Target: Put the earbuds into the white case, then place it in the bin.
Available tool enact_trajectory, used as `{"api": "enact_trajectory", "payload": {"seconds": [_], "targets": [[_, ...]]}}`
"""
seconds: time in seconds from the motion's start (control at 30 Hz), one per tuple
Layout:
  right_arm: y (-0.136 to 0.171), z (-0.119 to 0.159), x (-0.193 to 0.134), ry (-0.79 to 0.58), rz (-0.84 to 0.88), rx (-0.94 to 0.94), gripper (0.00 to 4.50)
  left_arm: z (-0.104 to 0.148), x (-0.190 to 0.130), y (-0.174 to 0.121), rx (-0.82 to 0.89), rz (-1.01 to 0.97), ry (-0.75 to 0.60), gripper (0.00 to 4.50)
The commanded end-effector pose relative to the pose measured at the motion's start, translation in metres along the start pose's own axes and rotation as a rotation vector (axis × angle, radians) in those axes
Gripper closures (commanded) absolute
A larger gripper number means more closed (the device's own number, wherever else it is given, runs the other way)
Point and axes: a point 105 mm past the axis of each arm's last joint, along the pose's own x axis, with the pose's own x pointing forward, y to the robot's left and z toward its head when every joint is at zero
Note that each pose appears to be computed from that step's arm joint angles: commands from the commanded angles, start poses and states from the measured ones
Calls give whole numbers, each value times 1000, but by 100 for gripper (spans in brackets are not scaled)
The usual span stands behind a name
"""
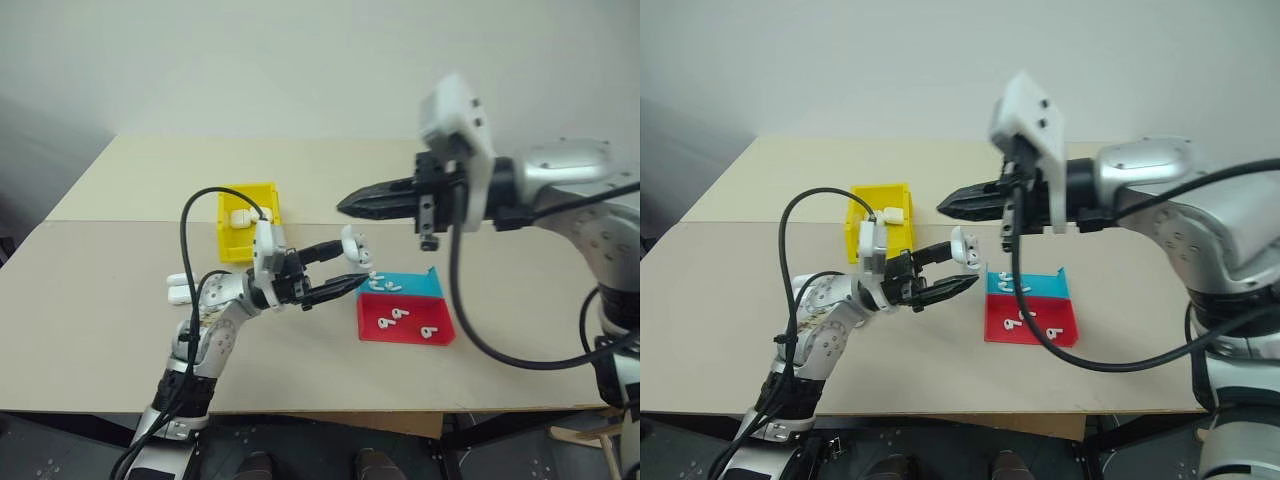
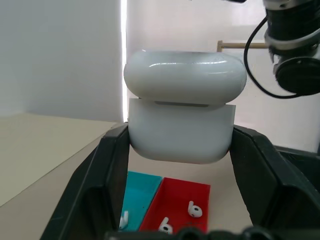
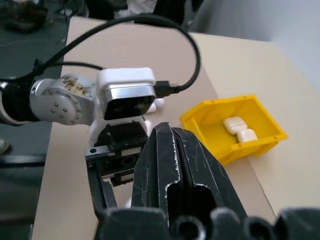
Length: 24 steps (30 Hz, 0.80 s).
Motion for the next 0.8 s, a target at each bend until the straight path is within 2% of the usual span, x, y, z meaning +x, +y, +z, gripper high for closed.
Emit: {"api": "enact_trajectory", "payload": {"seconds": [0.03, 0.13, 0.3, 0.53, 0.57, 0.63, 0.73, 0.8], "targets": [[1, 4, 4, 62, 16, -69, 439, 11, 6, 0, 59, -11, -28, 175], [7, -4, 10, 136, 47, -113, 439, 10, 7, 1, 74, -5, -23, 175], [-1, -21, 6, 244, -8, -147, 439, 14, 6, -1, 77, 4, -44, 175], [-15, -33, -15, 267, -100, -77, 439, 18, -5, 0, 93, 56, -51, 175], [-16, -32, -18, 256, -112, -71, 439, 19, -6, 2, 96, 77, -52, 175], [-22, -20, -26, 152, -173, -45, 439, 22, -9, 13, 121, 197, -42, 175], [-35, -6, -41, -7, -314, -4, 439, 28, -16, 45, 154, 497, -15, 175], [-40, -8, -48, -68, -379, 44, 439, 31, -24, 61, 202, 645, 8, 175]]}}
